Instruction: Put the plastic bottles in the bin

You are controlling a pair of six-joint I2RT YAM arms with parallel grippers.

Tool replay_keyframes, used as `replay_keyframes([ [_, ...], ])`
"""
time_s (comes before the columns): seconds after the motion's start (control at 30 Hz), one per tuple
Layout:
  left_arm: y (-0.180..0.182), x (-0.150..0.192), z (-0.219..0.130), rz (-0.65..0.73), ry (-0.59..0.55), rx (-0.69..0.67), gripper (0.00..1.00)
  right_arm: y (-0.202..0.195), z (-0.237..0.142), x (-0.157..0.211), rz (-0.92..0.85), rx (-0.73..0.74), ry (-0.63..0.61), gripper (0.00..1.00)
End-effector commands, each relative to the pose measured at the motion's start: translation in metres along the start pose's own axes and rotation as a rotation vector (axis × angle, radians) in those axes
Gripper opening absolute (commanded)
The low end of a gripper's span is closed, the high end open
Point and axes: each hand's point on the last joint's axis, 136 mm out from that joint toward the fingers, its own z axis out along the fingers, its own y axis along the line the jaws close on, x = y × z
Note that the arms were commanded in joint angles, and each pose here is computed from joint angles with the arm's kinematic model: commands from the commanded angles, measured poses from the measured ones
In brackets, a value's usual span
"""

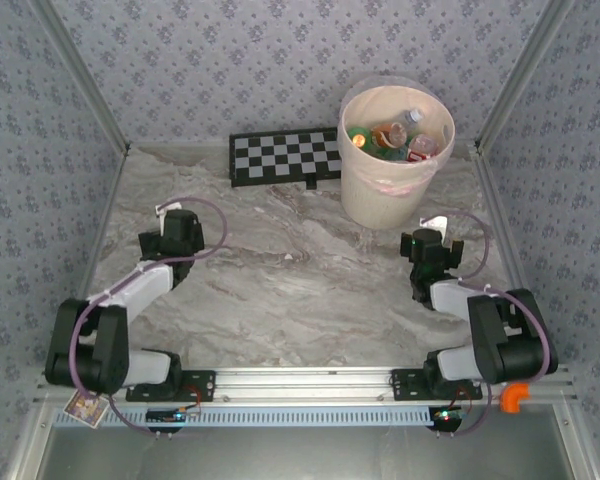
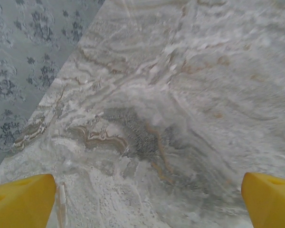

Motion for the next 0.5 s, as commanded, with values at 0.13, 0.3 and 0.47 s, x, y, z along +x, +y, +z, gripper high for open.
replay_keyframes([
  [0.13, -0.015, -0.021, 0.027, 0.006, -0.164, 0.103, 1.00, 0.004, 0.009, -0.021, 0.067, -0.076, -0.146, 0.99],
  [0.3, -0.010, -0.014, 0.033, -0.068, -0.236, 0.187, 1.00, 0.012, 0.011, -0.012, 0.085, -0.193, -0.147, 0.99],
  [0.47, -0.010, -0.006, 0.037, -0.097, -0.246, 0.240, 1.00, 0.018, 0.013, -0.012, 0.031, -0.213, -0.163, 0.99],
])
